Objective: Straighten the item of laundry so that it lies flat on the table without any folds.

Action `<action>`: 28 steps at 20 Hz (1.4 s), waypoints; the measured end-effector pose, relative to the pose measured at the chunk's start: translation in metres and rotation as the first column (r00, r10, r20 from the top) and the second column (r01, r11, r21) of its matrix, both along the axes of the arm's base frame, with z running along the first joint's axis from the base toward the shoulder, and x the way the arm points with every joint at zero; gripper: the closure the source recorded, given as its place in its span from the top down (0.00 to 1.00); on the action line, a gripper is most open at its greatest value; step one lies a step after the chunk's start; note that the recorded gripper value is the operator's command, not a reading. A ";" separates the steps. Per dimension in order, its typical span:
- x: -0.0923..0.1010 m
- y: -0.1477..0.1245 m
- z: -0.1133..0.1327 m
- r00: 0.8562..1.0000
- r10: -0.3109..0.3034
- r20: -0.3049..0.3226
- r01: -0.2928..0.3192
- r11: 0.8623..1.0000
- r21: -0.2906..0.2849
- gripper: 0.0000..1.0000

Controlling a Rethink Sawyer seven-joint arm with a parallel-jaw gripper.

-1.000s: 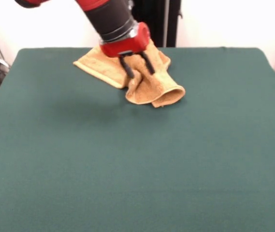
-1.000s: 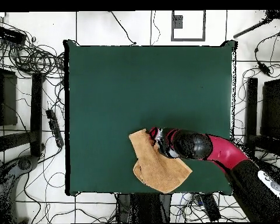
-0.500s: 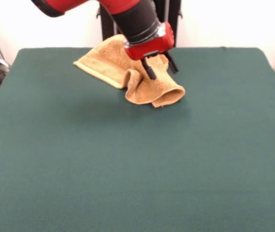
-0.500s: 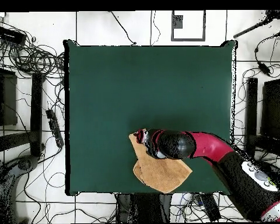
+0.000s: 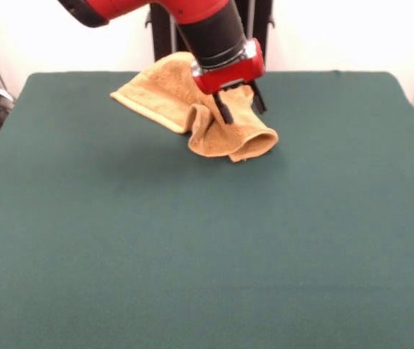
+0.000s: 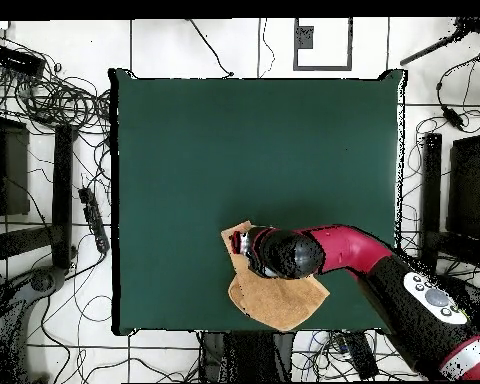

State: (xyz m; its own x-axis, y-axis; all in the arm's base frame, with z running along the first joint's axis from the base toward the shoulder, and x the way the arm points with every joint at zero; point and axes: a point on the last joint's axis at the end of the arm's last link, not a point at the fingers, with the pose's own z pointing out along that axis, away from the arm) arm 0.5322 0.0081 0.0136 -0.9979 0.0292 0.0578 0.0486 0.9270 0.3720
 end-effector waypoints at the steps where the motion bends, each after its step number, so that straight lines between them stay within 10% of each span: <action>1: 0.000 -0.001 0.001 1.000 0.002 0.001 -0.002 1.000 -0.004 1.00; 17: 0.032 -0.051 0.054 0.998 0.022 0.064 -0.011 0.986 -0.169 1.00; 28: 0.049 -0.060 0.046 0.993 0.053 0.109 -0.029 0.978 -0.208 1.00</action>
State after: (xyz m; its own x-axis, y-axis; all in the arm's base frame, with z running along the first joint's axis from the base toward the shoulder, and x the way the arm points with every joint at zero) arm 0.5809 -0.0520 0.0594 -0.9982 -0.0123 -0.0584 -0.0223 0.9845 0.1742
